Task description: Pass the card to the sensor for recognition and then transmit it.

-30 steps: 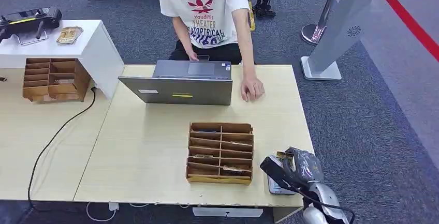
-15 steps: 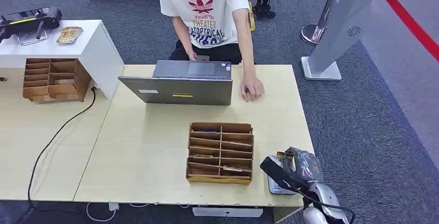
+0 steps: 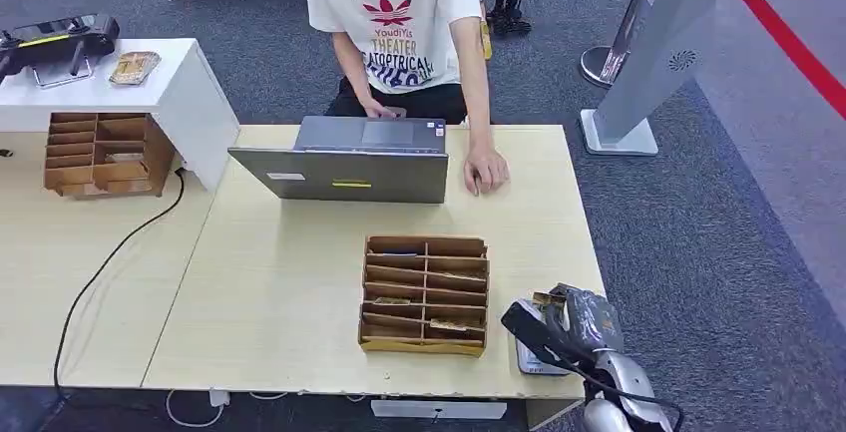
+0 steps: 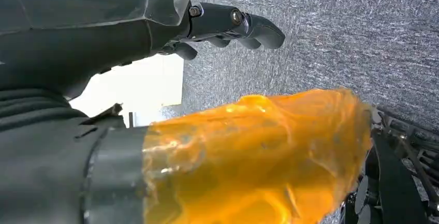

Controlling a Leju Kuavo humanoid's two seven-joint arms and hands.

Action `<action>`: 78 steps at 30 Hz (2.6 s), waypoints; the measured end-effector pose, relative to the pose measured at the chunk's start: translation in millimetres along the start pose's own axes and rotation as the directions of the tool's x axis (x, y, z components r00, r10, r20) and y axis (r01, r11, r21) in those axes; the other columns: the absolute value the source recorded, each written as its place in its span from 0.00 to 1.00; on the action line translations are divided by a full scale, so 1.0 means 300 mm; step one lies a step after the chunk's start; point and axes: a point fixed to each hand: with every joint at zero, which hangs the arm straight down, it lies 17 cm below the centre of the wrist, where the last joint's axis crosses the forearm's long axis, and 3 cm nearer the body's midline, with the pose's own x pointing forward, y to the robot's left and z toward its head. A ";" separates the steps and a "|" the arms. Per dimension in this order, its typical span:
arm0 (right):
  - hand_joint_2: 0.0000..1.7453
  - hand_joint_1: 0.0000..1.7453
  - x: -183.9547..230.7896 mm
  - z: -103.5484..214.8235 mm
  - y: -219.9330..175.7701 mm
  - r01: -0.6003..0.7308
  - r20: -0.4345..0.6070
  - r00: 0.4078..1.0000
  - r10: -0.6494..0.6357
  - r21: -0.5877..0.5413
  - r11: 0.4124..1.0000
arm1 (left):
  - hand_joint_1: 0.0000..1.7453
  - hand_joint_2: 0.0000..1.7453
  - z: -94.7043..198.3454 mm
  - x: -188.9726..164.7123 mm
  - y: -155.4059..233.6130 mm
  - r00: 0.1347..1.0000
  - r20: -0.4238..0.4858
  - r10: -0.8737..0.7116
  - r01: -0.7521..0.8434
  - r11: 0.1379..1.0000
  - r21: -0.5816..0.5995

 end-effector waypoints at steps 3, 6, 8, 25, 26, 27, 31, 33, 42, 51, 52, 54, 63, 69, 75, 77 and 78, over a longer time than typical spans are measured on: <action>1.00 1.00 0.000 0.000 0.000 0.000 0.000 1.000 0.000 0.000 1.000 | 0.00 0.00 0.000 0.000 0.000 1.000 0.000 0.000 0.000 1.000 0.000; 1.00 1.00 0.000 0.000 0.001 0.000 0.000 1.000 0.000 0.000 1.000 | 0.00 0.00 0.000 0.000 0.000 1.000 0.000 0.000 0.000 1.000 0.000; 1.00 1.00 -0.001 0.000 0.001 0.000 -0.001 1.000 0.000 0.001 1.000 | 0.00 0.00 0.000 0.000 0.000 1.000 0.000 0.000 0.000 1.000 0.000; 1.00 1.00 -0.005 -0.003 0.005 -0.003 -0.004 1.000 0.003 0.005 1.000 | 0.00 0.00 0.000 0.000 0.000 1.000 0.000 0.000 0.000 1.000 0.000; 1.00 1.00 -0.005 -0.003 0.006 -0.003 -0.004 1.000 0.003 0.007 1.000 | 0.00 0.00 0.000 0.000 0.000 1.000 0.000 0.000 0.000 1.000 0.000; 1.00 1.00 -0.005 -0.004 0.006 -0.003 -0.003 1.000 0.003 0.007 1.000 | 0.00 0.00 0.000 0.000 0.000 1.000 0.000 0.000 0.000 1.000 0.000; 1.00 1.00 -0.007 -0.005 0.007 -0.004 -0.004 1.000 0.004 0.009 1.000 | 0.00 0.00 0.000 0.000 0.000 1.000 0.000 0.000 0.000 1.000 0.000; 1.00 1.00 -0.007 -0.006 0.007 -0.006 -0.005 1.000 0.006 0.010 1.000 | 0.00 0.00 0.000 0.000 0.000 1.000 0.000 0.000 0.000 1.000 0.000; 1.00 1.00 -0.011 -0.013 0.011 -0.015 -0.008 1.000 0.016 0.020 1.000 | 0.00 0.00 0.000 0.000 0.000 1.000 0.000 -0.002 0.002 1.000 0.000; 1.00 1.00 -0.015 -0.023 0.010 -0.022 -0.010 1.000 0.023 0.027 0.999 | 0.00 0.00 0.000 -0.001 -0.002 1.000 -0.001 -0.004 0.004 1.000 -0.003; 1.00 1.00 -0.014 -0.023 0.010 -0.022 -0.010 1.000 0.023 0.027 0.999 | 0.00 0.00 0.000 -0.001 -0.002 1.000 -0.001 -0.004 0.004 1.000 -0.003; 1.00 1.00 -0.015 -0.024 0.010 -0.023 -0.010 1.000 0.023 0.028 0.999 | 0.00 0.00 0.000 -0.001 -0.002 1.000 -0.001 -0.005 0.005 1.000 -0.004; 1.00 1.00 0.001 -0.020 -0.018 -0.010 0.011 1.000 0.010 -0.024 1.000 | 0.00 0.00 0.001 0.000 -0.004 1.000 0.000 -0.001 0.001 1.000 -0.007; 1.00 1.00 0.105 0.035 -0.124 0.111 0.125 0.988 -0.086 -0.211 0.971 | 0.00 0.00 0.000 0.002 -0.004 1.000 0.004 0.008 -0.008 1.000 -0.005; 1.00 1.00 0.242 0.132 -0.305 0.287 0.283 0.942 -0.179 -0.409 0.866 | 0.00 0.00 0.000 0.007 -0.004 1.000 0.012 0.012 -0.012 1.000 -0.002; 1.00 1.00 0.277 0.170 -0.376 0.344 0.331 0.922 -0.200 -0.467 0.815 | 0.00 0.00 0.000 0.007 -0.002 1.000 0.013 0.009 -0.009 1.000 0.001; 1.00 1.00 0.290 0.188 -0.400 0.367 0.352 0.913 -0.208 -0.485 0.793 | 0.00 0.00 0.000 0.007 -0.003 1.000 0.013 0.007 -0.007 1.000 0.001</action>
